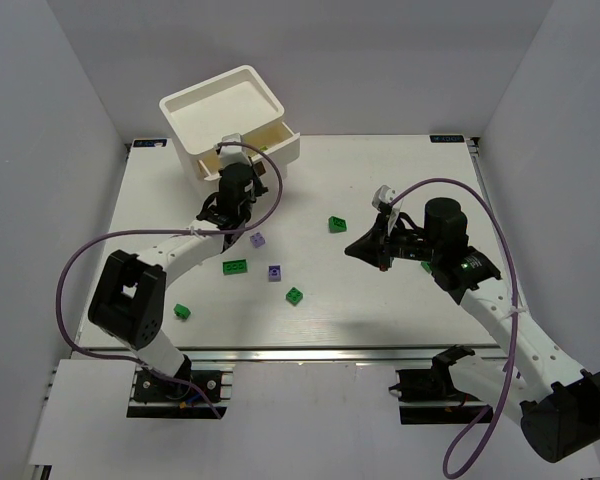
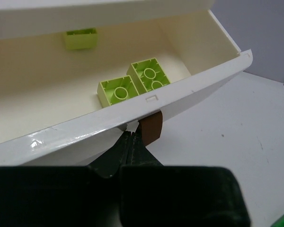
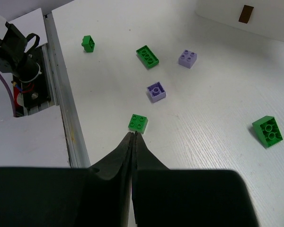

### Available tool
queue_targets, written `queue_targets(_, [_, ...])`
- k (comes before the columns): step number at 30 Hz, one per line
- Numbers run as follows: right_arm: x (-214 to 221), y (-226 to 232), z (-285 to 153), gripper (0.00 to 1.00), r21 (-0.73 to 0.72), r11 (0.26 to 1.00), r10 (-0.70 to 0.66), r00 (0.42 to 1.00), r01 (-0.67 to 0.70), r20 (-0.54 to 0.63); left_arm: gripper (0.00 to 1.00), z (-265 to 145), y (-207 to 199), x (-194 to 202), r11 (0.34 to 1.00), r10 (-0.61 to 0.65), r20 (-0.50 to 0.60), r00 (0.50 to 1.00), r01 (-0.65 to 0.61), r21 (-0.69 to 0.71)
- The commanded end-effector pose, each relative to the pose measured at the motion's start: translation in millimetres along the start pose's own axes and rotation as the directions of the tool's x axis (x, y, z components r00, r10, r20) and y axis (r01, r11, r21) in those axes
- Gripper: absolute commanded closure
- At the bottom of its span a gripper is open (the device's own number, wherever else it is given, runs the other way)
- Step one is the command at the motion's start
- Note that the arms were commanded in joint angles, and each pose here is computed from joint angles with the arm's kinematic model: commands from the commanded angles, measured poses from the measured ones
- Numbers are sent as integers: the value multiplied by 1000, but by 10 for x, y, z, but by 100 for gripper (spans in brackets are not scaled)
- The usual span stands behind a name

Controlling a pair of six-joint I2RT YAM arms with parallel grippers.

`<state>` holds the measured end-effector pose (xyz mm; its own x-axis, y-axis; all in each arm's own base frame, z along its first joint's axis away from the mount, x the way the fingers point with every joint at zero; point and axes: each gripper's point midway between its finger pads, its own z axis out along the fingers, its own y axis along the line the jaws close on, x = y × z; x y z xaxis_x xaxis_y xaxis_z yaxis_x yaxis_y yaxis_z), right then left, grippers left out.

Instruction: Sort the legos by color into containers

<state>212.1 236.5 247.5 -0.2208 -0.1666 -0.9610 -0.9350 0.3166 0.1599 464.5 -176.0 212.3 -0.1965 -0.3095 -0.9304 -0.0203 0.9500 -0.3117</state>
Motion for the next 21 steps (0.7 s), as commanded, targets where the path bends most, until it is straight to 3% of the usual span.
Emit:
queue_targets(1, [-94, -16, -15, 100, 2, 999, -48, 998, 48, 29, 93, 74, 33, -454, 999, 0, 132, 991, 7, -53])
queue_targets(12, [-78, -31, -9, 100, 3, 999, -49, 999, 49, 23, 90, 134, 306, -564, 986, 16, 179, 984, 14, -166])
queue_targets(21, [-54, -51, 1, 100, 5, 999, -46, 999, 46, 17, 88, 360, 274, -583, 977, 78, 172, 982, -41, -207])
